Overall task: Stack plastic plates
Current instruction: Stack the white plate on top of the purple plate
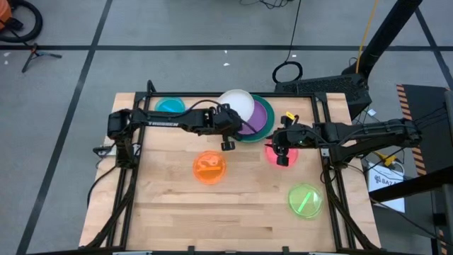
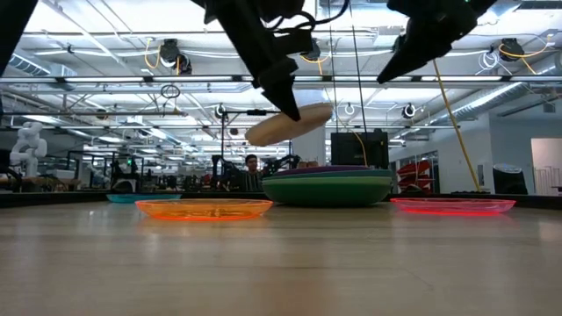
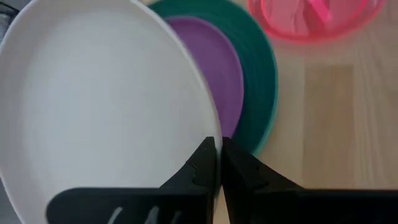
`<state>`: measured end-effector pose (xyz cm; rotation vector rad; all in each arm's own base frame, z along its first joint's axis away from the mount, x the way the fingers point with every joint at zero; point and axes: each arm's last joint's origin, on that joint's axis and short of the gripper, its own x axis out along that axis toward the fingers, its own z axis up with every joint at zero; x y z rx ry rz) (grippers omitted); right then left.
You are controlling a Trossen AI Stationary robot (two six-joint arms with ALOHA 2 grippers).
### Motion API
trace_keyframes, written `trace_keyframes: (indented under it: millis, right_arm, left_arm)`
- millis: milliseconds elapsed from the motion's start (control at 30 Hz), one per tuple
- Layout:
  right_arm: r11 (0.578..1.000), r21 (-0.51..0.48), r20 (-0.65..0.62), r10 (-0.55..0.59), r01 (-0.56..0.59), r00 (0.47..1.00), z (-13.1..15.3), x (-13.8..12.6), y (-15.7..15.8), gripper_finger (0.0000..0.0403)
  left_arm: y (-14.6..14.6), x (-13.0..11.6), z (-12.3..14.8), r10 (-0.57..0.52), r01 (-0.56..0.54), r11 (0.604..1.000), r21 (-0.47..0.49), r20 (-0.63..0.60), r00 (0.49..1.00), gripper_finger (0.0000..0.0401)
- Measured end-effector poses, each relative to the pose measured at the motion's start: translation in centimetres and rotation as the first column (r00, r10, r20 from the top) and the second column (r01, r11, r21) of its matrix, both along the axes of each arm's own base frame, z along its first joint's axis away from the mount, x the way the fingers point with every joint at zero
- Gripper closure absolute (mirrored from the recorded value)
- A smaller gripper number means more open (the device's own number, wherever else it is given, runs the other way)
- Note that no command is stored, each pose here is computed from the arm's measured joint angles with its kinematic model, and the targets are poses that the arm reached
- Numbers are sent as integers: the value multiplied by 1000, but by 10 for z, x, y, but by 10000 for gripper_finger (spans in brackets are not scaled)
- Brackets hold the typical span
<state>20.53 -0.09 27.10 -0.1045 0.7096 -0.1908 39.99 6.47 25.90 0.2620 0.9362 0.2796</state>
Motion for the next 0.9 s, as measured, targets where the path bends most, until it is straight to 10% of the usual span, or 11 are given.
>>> trace_keyframes:
  millis: [900]
  right_arm:
    - [1000, -23, 186, 20, -16, 982, -1, -41, -1, 294]
  left_arm:
    - [32, 33, -43, -62, 74, 988, -136, 88, 994, 386]
